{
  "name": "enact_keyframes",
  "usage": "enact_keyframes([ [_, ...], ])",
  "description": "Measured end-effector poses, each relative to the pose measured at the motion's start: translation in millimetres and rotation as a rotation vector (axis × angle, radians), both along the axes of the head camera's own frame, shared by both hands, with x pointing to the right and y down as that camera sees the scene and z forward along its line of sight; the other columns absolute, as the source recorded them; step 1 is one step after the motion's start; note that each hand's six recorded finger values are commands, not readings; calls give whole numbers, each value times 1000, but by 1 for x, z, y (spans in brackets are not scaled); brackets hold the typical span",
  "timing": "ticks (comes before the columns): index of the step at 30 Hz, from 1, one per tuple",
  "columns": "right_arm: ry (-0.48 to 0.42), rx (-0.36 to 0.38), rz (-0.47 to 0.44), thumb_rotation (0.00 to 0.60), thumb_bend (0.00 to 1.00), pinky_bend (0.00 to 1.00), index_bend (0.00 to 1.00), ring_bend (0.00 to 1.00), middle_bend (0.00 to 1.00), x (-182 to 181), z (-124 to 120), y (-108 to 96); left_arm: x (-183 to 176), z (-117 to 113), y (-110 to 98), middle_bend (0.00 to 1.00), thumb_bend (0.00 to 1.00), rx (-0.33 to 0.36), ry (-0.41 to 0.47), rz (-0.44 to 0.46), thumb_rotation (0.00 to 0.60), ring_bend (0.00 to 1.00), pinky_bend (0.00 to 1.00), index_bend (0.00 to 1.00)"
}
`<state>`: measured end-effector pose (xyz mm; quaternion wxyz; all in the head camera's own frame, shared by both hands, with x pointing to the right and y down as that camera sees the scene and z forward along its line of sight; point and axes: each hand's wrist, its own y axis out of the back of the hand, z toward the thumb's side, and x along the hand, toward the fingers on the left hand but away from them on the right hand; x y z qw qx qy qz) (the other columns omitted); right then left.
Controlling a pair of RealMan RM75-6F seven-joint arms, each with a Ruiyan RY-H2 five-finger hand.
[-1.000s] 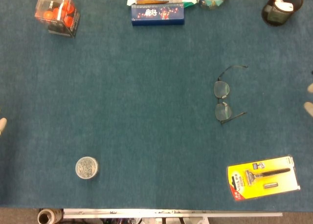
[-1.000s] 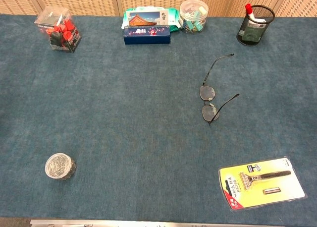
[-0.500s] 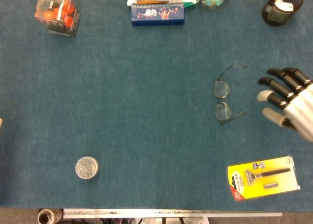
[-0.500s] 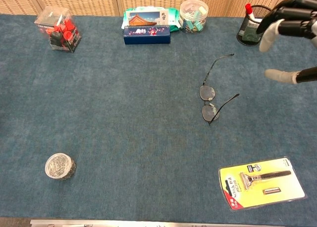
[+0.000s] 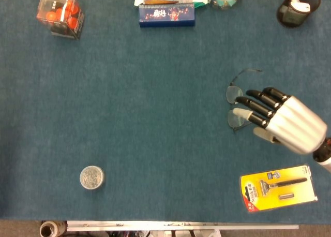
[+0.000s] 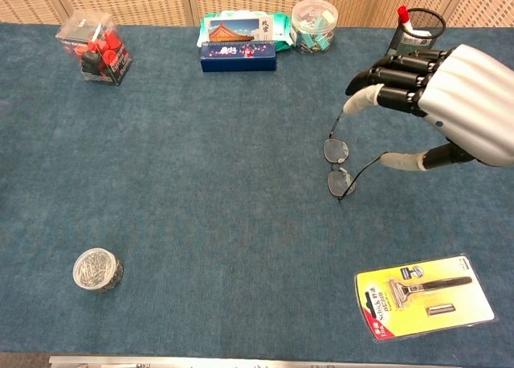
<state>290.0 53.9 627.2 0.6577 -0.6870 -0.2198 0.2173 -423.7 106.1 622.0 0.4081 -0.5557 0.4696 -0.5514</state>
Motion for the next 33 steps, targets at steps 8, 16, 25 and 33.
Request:
enact_keyframes([
  [8,38,6,-32,600,43,435,343,296,294,-4,13,-3,-2,-1,0,470,206,0,0,-10,600,518,618,544],
  [16,88,10,-55,600,43,435,343,301,294,-2,29,-7,-7,-1,0,470,206,-7,-6,-36,600,518,619,544],
  [25,103,2,-50,600,45,436,342,300,294,-3,42,-13,-8,-3,1,470,206,-8,-9,-47,600,518,619,544],
  [33,116,-6,-28,600,45,435,343,300,294,-3,55,-22,-9,-4,1,470,206,-6,-8,-50,600,518,619,544],
])
